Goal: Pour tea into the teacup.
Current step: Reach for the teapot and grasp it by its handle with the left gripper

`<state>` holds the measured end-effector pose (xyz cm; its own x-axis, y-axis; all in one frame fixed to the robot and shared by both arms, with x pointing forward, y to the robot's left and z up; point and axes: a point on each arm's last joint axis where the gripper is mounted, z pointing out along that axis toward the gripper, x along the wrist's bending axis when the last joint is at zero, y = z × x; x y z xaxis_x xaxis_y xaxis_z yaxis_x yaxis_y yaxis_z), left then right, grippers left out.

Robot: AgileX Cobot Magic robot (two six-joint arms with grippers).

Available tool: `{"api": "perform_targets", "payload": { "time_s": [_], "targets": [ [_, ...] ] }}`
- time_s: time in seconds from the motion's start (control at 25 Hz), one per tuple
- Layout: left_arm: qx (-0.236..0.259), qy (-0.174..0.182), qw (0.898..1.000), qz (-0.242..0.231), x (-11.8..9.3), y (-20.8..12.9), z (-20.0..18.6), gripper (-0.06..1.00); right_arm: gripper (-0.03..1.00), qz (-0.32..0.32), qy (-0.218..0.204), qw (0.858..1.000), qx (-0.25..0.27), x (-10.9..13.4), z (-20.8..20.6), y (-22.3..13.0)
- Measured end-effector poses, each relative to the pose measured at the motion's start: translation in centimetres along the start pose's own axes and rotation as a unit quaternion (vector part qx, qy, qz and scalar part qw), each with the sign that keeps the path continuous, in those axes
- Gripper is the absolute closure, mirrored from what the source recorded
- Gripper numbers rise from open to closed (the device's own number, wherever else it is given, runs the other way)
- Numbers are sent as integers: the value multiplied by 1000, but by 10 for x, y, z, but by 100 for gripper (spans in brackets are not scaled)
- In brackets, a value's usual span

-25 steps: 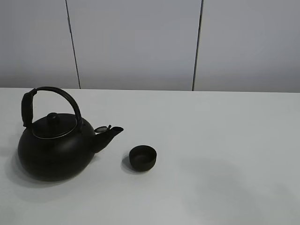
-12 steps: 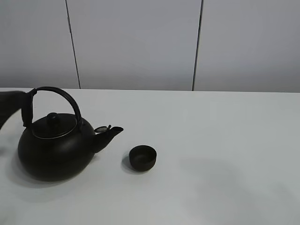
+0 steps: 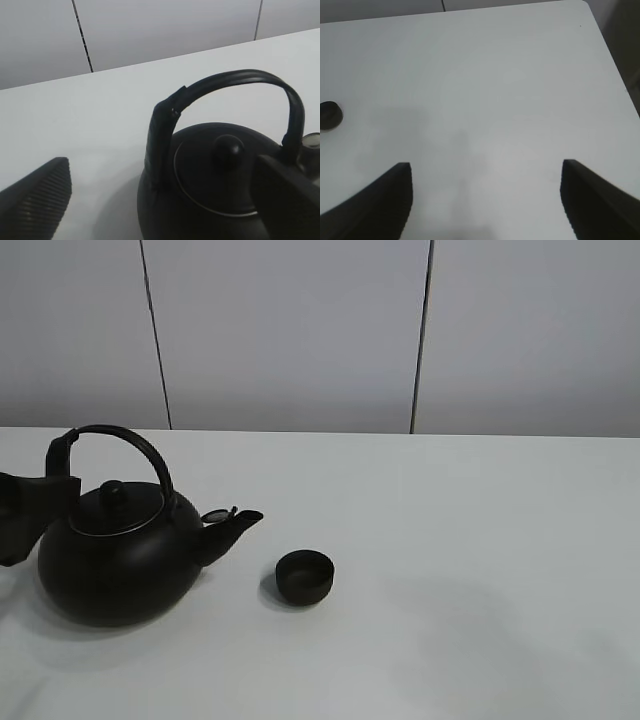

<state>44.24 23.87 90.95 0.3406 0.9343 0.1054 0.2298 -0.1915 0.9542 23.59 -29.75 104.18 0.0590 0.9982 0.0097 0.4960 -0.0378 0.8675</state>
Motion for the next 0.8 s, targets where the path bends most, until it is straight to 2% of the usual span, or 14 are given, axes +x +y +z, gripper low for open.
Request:
{"api": "perform_targets", "payload": {
  "time_s": [0.24, 0.48, 0.8],
  "targets": [
    [-7, 3, 1000, -6, 1, 0, 17, 25, 41, 0, 0, 1000, 0, 0, 0, 0],
    [-9, 33, 999, -22, 7, 1, 23, 25, 41, 0, 0, 1000, 0, 0, 0, 0],
    [12, 34, 999, -24, 6, -10, 32, 25, 41, 0, 0, 1000, 0, 0, 0, 0]
  ]
}}
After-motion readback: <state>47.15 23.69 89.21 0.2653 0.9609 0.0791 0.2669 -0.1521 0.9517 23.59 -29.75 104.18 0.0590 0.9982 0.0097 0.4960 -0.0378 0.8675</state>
